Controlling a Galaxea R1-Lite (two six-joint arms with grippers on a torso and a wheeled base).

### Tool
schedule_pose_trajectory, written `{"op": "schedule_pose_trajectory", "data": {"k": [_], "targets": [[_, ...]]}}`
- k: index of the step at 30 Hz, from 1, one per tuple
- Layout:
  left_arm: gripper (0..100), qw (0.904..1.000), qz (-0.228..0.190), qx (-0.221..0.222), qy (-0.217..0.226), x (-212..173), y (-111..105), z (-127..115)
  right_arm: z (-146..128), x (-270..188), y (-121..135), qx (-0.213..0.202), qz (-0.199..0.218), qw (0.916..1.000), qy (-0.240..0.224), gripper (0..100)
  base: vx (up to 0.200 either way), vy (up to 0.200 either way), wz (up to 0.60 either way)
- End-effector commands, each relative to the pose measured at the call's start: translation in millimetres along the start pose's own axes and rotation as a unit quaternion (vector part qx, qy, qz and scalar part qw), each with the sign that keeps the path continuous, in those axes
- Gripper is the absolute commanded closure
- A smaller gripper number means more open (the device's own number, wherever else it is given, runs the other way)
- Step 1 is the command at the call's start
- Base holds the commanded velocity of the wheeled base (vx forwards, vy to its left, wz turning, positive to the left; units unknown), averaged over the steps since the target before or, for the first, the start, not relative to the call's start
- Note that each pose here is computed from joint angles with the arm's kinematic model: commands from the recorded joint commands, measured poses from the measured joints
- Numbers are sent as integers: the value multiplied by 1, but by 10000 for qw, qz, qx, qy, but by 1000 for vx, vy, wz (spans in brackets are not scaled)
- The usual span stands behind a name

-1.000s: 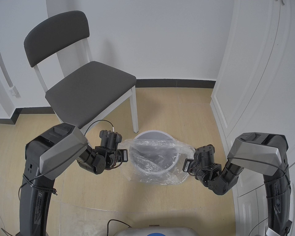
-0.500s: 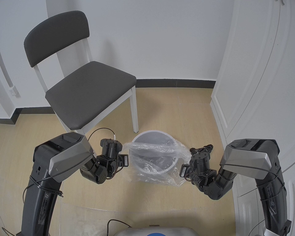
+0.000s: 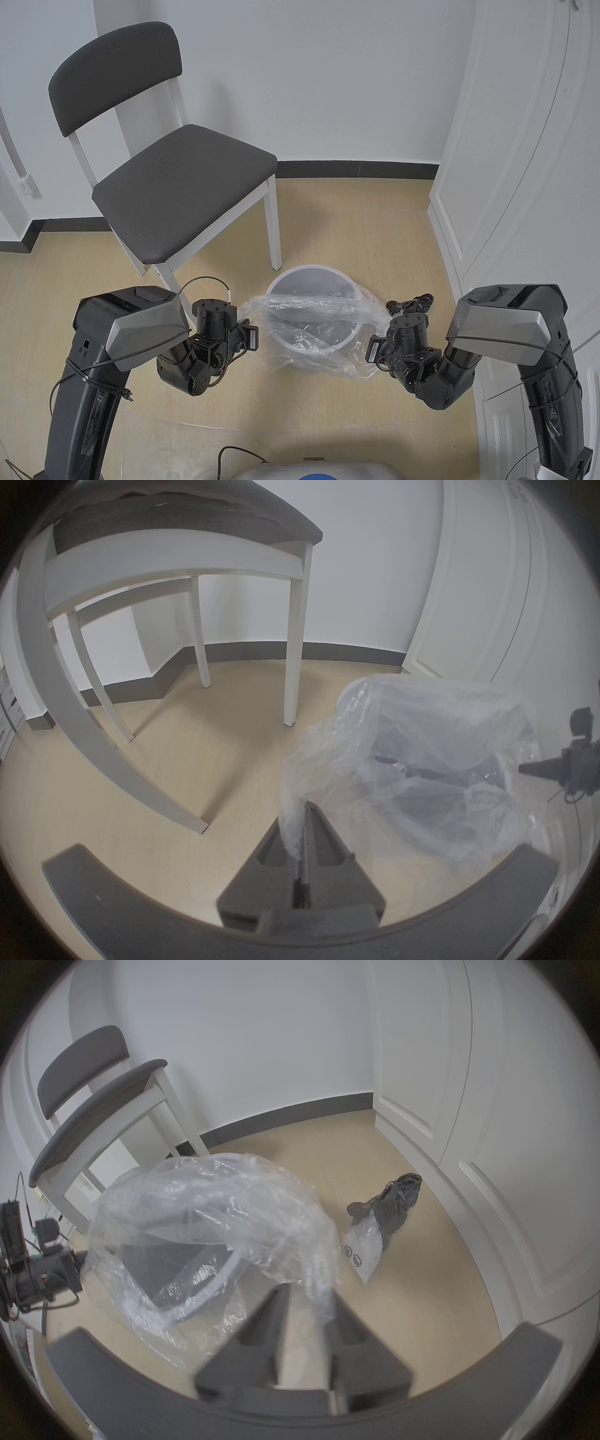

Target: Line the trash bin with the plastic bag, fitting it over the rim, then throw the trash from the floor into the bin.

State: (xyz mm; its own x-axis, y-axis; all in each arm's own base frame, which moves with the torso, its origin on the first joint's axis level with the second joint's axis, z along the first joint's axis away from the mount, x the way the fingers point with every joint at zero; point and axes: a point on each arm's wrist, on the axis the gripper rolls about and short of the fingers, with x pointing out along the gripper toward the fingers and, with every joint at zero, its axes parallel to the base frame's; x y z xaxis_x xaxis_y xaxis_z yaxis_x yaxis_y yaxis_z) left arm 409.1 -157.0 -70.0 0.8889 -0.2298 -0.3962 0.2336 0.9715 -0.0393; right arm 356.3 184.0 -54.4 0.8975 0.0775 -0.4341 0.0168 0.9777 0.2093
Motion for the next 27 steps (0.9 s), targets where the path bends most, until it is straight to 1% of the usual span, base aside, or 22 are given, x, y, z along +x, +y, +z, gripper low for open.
{"op": "schedule_pose_trajectory", "data": {"k": [1, 4, 5, 7, 9, 11, 13, 14, 16, 19, 23, 24, 27], "targets": [[100, 10000, 5, -4, 52, 1, 2, -6, 7, -9, 0, 13, 41, 10000, -56, 0, 0, 0, 0], [100, 10000, -9, -3, 61, 1, 2, -7, 9, -17, -3, -43, 43, 10000, 16, 0, 0, 0, 0], [100, 10000, -1, -5, 76, 1, 3, -8, 13, -25, -6, -166, 68, 9998, 61, 0, 0, 0, 0], [100, 10000, -9, -5, 76, 1, 3, -8, 15, -28, -8, -214, 107, 9997, 73, 0, 0, 0, 0], [100, 10000, -24, -5, 78, 1, 3, -9, 25, -42, -14, -199, 461, 9985, 224, 0, 0, 0, 0], [100, 10000, -23, -4, 85, 1, 3, -9, 28, -49, -20, -149, 680, 9969, 358, 0, 0, 0, 0], [100, 10000, -17, -8, 77, 1, 3, -9, 34, -59, -32, -46, 1108, 9920, 596, 0, 0, 0, 0], [100, 10000, -17, -8, 77, 1, 3, -9, 36, -61, -37, -11, 1207, 9905, 658, 0, 0, 0, 0], [100, 10000, -16, -15, 85, 1, 3, -9, 41, -69, -54, 89, 1508, 9847, 869, 0, 0, 0, 0], [100, 10000, -15, -6, 93, 1, 4, -9, 48, -71, -66, 166, 1674, 9816, 905, 0, 0, 0, 0], [100, 9999, -14, 3, 108, 1, 4, -9, 57, -73, -71, 217, 1635, 9834, 760, 0, 0, 0, 0], [0, 9999, -14, 3, 108, 1, 4, -9, 58, -73, -70, 217, 1643, 9834, 739, 0, 0, 0, 0], [0, 9999, -11, 12, 154, -1, 5, -11, 63, -69, -65, 232, 1579, 9856, 567, 0, 0, 0, 0]]}}
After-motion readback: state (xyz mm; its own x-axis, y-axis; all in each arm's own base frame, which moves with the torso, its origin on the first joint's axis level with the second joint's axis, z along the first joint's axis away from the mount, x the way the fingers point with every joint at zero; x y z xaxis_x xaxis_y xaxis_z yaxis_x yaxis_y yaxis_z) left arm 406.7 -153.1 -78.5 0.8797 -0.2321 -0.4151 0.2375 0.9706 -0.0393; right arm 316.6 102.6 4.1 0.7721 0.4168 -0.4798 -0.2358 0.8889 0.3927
